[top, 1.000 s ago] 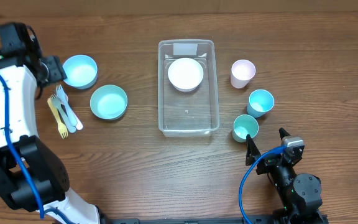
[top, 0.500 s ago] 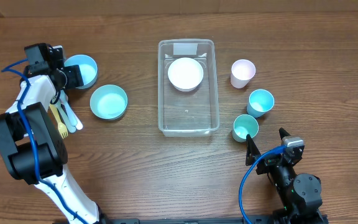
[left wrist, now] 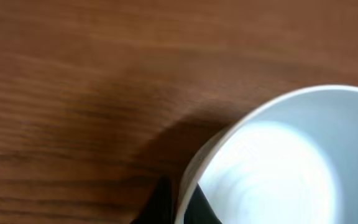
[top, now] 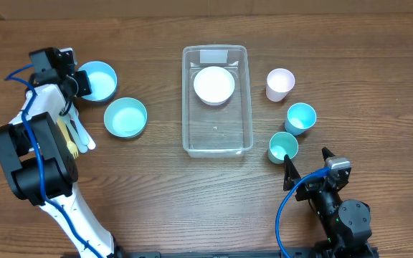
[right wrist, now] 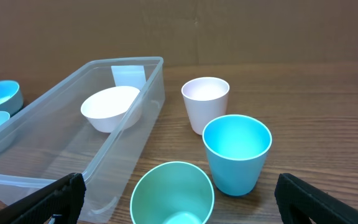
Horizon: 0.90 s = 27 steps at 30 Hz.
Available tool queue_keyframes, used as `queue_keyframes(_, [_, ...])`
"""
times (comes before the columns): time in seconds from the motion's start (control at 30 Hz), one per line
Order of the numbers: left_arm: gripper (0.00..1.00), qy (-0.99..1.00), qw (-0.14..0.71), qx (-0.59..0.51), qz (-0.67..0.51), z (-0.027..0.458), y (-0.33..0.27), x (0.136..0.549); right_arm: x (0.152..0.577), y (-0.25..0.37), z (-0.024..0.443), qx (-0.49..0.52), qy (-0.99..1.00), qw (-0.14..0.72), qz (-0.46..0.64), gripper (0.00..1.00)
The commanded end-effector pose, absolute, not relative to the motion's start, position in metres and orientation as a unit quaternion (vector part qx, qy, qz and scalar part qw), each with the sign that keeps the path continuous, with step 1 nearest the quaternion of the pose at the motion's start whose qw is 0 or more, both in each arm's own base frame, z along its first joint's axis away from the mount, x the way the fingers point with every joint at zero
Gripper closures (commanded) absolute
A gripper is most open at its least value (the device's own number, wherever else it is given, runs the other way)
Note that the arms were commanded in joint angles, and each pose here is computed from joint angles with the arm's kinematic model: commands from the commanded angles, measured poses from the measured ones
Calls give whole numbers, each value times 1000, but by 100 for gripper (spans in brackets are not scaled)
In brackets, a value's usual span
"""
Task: Pack container
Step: 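Move the left gripper to the far light-blue bowl and grasp it, then lower the light-blue bowl into the white bowl and release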
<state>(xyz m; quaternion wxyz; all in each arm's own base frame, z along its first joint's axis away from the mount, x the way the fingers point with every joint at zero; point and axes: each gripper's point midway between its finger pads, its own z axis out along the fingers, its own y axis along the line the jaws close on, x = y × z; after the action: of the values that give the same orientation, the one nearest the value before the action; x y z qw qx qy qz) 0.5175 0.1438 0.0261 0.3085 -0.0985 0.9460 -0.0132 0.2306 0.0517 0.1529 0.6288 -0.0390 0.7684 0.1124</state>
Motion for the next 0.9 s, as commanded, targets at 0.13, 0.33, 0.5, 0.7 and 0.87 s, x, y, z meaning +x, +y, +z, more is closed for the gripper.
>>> queue_keyframes(0.13, [96, 915, 392, -81, -47, 182, 93, 560, 230, 53, 155, -40, 765, 633, 115, 0])
queue_keyframes(0.33, [96, 879, 457, 85, -109, 293, -65, 527, 230, 53, 155, -40, 765, 633, 115, 0])
queue_keyframes(0.5, [96, 909, 392, 105, -97, 243, -206, 494, 230, 53, 155, -40, 765, 633, 115, 0])
queue_keyframes(0.7, [96, 942, 319, -41, -93, 174, -257, 469, 230, 53, 155, -40, 765, 633, 115, 0])
queue_keyframes(0.87, [96, 949, 252, -157, -105, 123, -238, 476, 230, 53, 155, -40, 765, 633, 115, 0])
